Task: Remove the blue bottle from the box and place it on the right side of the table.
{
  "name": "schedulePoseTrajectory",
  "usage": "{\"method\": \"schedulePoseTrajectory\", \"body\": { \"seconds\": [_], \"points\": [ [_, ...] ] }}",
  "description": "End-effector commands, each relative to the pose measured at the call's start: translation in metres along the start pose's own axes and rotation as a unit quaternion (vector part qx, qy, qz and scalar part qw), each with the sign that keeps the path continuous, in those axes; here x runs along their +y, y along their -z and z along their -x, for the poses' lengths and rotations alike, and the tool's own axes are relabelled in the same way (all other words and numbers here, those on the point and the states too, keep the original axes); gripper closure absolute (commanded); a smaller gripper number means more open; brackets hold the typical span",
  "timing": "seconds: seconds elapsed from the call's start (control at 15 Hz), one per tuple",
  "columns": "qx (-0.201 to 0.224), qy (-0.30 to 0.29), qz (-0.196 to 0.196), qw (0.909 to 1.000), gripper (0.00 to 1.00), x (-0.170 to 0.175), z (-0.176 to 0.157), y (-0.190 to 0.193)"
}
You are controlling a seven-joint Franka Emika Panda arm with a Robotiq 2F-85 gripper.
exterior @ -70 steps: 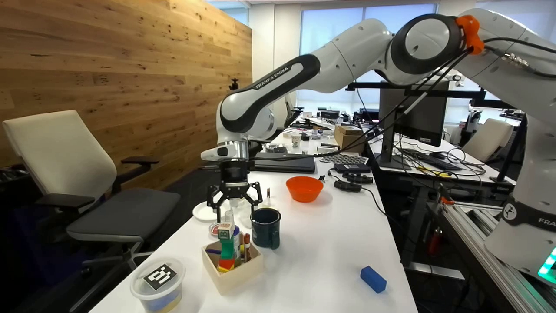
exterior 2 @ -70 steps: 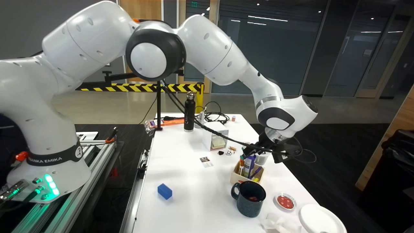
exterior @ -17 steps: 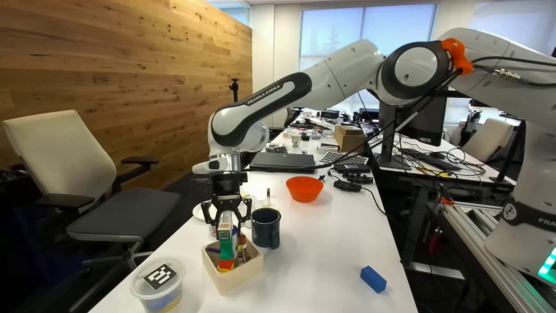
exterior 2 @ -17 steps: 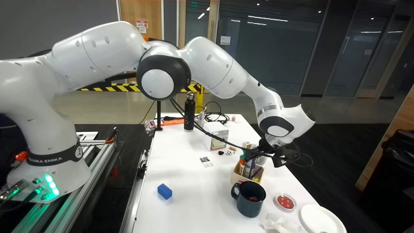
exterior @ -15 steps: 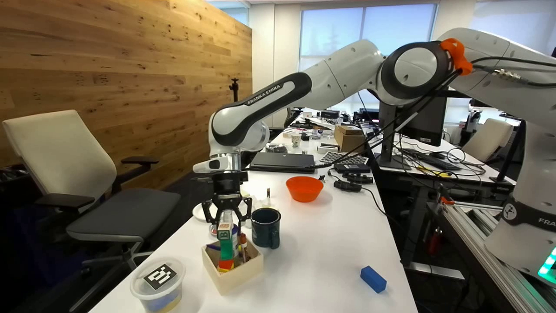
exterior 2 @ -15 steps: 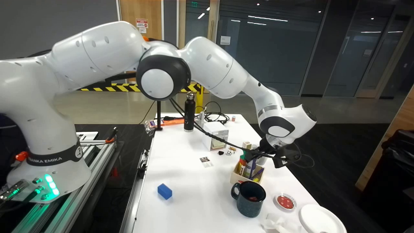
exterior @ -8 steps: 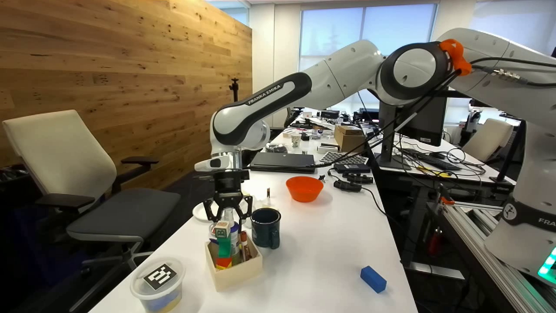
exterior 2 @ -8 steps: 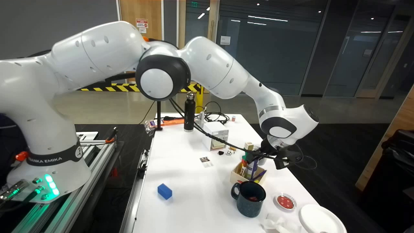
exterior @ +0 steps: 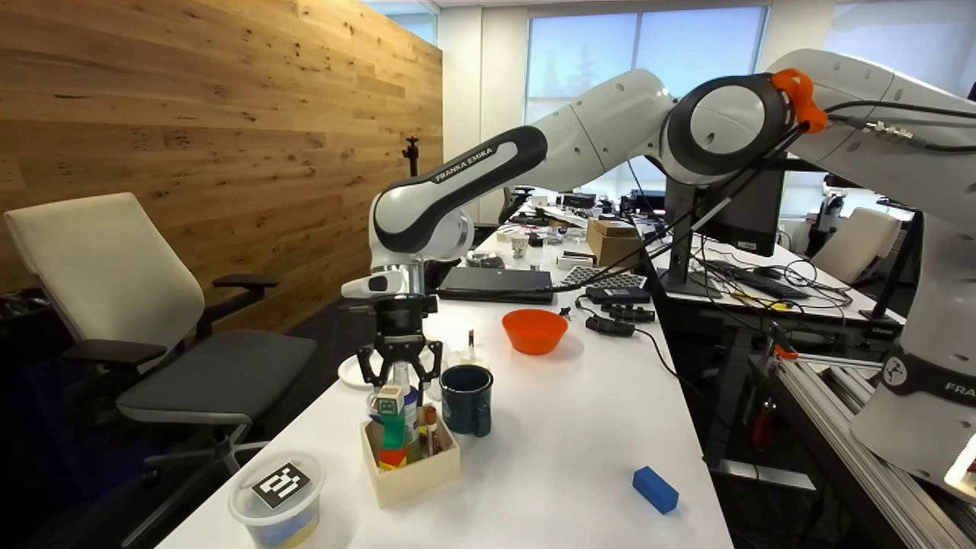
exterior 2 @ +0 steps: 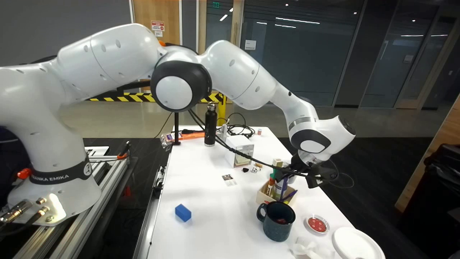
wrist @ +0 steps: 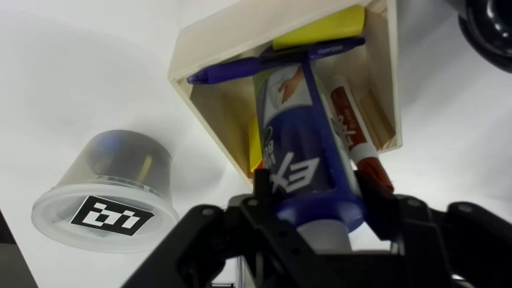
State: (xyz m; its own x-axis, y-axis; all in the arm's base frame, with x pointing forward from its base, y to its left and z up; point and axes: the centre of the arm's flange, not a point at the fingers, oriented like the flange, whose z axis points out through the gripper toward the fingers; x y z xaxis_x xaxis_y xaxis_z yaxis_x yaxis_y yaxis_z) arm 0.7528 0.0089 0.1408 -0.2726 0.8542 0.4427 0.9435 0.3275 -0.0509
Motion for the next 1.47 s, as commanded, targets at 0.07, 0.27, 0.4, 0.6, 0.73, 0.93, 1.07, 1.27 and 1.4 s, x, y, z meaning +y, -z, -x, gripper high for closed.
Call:
{"method": "schedulePoseTrajectory", "body": {
  "seconds": [0.07, 0.27, 0.4, 0.6, 0.73, 0.93, 1.07, 1.27, 1.4],
  "points": [
    [-0.010, -0.012, 0.010, 0.9998, 0.69, 0.004, -0.003, 0.023],
    [-0.015, -0.018, 0.013, 0.9996, 0.69, 0.005, -0.004, 0.031],
    [-0.019, -0.025, 0.017, 0.9994, 0.69, 0.004, -0.004, 0.038],
    [-0.020, -0.036, 0.022, 0.9989, 0.69, 0.003, -0.008, 0.049],
    [-0.017, -0.045, 0.021, 0.9986, 0.69, 0.001, -0.013, 0.053],
    [-0.021, -0.059, 0.025, 0.9977, 0.69, 0.000, -0.017, 0.062],
    [-0.023, -0.067, 0.028, 0.9971, 0.69, 0.000, -0.019, 0.067],
    [-0.027, -0.077, 0.031, 0.9961, 0.69, 0.000, -0.022, 0.075],
    [-0.029, -0.085, 0.037, 0.9952, 0.69, -0.003, -0.026, 0.084]
  ]
}}
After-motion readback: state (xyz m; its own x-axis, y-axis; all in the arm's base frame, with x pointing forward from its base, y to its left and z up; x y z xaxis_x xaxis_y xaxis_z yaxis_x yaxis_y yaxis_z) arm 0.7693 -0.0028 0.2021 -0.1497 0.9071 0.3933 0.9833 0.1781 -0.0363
